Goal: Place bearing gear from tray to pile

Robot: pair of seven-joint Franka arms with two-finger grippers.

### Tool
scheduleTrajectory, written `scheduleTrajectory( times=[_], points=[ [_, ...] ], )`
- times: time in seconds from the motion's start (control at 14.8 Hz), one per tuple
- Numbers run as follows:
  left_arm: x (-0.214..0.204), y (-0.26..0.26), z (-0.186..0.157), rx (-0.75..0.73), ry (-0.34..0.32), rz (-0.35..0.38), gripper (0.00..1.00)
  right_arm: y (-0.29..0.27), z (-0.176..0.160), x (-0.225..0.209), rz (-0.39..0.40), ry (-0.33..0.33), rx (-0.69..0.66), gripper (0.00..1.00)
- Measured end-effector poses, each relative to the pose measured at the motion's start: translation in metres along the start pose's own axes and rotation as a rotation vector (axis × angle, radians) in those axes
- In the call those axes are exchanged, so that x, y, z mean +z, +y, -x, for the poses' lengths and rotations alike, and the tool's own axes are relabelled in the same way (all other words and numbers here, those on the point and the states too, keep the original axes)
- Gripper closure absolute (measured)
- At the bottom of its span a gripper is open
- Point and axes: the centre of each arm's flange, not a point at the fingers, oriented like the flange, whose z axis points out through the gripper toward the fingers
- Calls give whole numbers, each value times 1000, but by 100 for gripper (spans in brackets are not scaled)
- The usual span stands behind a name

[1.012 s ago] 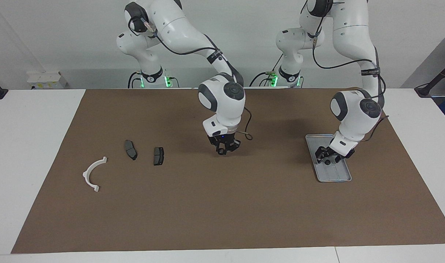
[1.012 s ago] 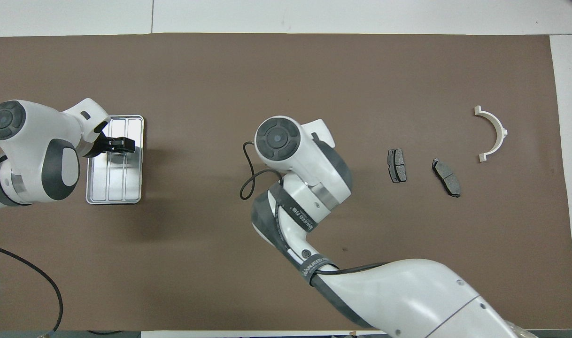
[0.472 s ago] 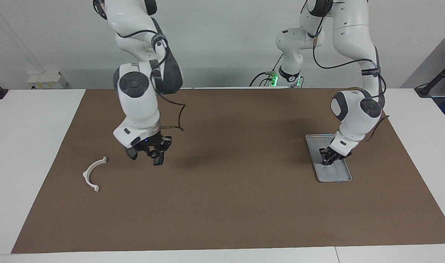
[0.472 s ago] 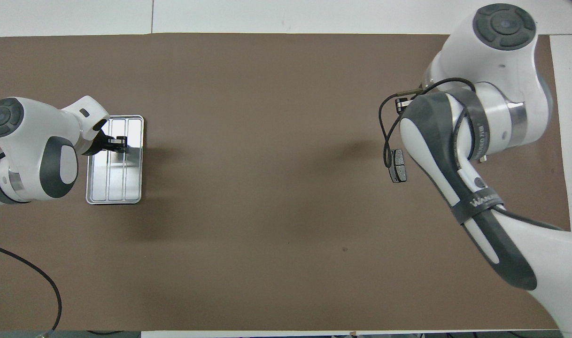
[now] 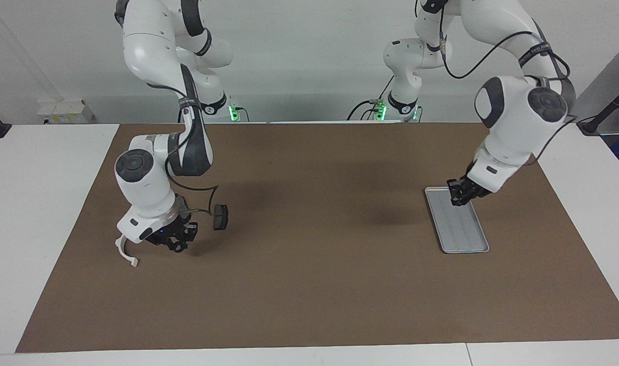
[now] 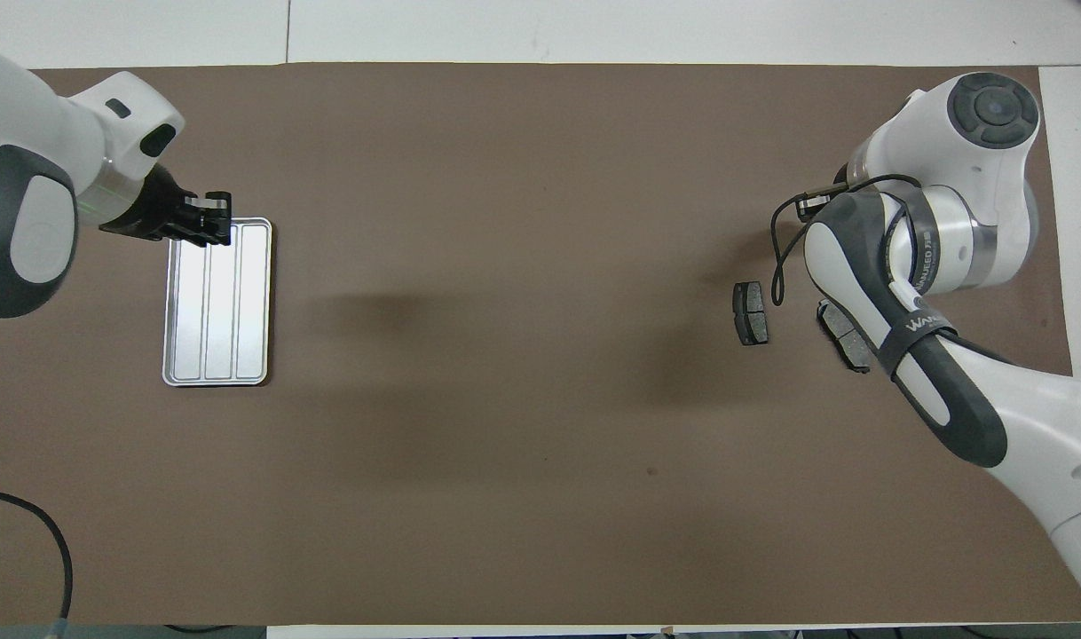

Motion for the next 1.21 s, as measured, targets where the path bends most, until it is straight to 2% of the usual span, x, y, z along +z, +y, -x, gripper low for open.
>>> scheduleTrajectory(
  times=[0.13, 0.34, 0.54, 0.74, 0.88, 1.15, 1.21],
  points=[
    [0, 95, 38, -49, -2, -6, 76, 9, -3, 25, 1, 25, -26, 64],
    [47, 206, 101, -82, 21, 5, 76, 20, -4, 42, 2, 39, -39, 64],
    [89, 240, 141, -87, 4, -19, 76, 20, -5, 41, 3, 43, -39, 64],
    [122, 237, 154, -83, 8, -38, 76, 22, -4, 41, 3, 42, -36, 64],
    [137, 233, 158, -83, 3, -43, 76, 23, -4, 41, 3, 42, -35, 50],
    [139, 232, 159, -83, 3, -43, 76, 19, -5, 31, 1, 31, -41, 7],
    [139, 232, 159, -82, 5, -42, 76, 18, -4, 21, 0, 23, -42, 0]
  ],
)
